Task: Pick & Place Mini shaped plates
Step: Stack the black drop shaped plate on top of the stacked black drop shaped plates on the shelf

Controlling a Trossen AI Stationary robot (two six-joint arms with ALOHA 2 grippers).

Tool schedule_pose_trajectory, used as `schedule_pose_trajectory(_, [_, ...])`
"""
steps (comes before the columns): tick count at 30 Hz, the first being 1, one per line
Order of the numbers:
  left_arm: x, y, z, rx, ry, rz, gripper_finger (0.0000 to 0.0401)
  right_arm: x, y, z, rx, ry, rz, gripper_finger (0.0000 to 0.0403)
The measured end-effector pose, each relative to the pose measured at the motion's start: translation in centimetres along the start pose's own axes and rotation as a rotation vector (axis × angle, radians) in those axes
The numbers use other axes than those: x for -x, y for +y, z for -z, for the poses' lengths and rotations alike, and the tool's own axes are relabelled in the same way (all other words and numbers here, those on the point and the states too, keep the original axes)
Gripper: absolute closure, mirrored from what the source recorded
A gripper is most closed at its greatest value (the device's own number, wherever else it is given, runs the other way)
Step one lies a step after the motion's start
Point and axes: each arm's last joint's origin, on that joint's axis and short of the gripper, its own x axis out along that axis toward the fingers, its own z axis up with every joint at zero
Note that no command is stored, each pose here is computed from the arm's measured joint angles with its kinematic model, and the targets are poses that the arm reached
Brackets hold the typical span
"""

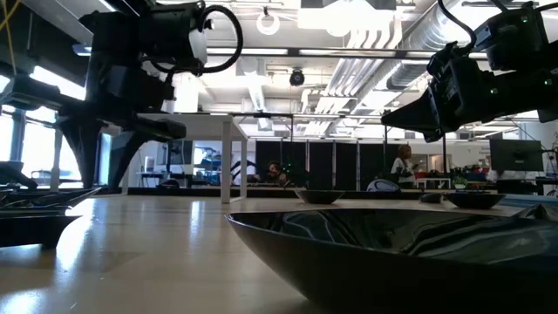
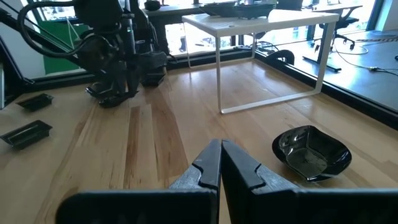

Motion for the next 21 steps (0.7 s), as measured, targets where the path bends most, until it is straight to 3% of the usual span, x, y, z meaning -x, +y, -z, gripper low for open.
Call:
schedule_pose_trajectory(11, [-0.39,0.0,-0.3,-0.056,0.045,0.077,0.0287,0.0,-0.01,0.07,0.005,0.007,0.001,0.0402])
schedule_pose_trajectory(21, [-0.96,-0.65,-0.81,-0.208,0.08,0.054,0.0288,0.0,-0.02,0.12,0.009,0.013,0.002,0.0402])
